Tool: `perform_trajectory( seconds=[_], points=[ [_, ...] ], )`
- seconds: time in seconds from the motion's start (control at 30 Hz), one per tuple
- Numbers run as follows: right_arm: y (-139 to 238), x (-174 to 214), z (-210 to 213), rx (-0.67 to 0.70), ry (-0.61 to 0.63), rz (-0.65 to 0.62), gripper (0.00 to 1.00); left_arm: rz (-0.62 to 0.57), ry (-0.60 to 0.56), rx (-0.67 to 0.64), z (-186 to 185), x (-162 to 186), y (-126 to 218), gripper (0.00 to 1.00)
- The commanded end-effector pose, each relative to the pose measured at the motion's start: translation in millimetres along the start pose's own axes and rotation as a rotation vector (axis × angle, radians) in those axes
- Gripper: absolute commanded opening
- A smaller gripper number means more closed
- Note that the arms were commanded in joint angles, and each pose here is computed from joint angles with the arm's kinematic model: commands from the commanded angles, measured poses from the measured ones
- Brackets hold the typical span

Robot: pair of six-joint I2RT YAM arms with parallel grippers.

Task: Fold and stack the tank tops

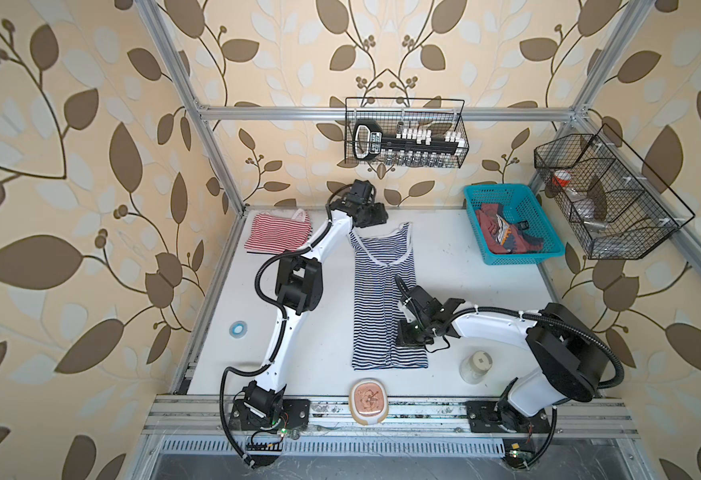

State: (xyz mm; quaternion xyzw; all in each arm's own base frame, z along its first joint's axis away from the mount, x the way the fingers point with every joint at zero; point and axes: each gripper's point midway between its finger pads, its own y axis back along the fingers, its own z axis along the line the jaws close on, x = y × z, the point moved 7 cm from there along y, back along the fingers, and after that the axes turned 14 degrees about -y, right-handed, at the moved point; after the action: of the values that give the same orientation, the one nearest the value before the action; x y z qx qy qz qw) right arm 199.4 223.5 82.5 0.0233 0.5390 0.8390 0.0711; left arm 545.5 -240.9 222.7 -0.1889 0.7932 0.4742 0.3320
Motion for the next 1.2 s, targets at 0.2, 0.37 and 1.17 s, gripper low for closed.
perform_trajectory(
  seconds=[0.2,0.37,1.17],
  points=[
    [17.5,-0.2,1.4,0.033,0.027,-0.028,0.17,0.067,-0.078,-0.178,14.6,13.0,45.3,0.18],
    [20.4,0.0,2.3,0.034,0.038,-0.027,0.17,0.186,-0.055,-0.21,31.2,44.6,16.5,0.08],
    [17.0,8.7,-30.0,0.11,-0.02,-0.014,0.21,0.306,0.155,-0.286,98.0,100.5,-76.3,0.05]
  ],
)
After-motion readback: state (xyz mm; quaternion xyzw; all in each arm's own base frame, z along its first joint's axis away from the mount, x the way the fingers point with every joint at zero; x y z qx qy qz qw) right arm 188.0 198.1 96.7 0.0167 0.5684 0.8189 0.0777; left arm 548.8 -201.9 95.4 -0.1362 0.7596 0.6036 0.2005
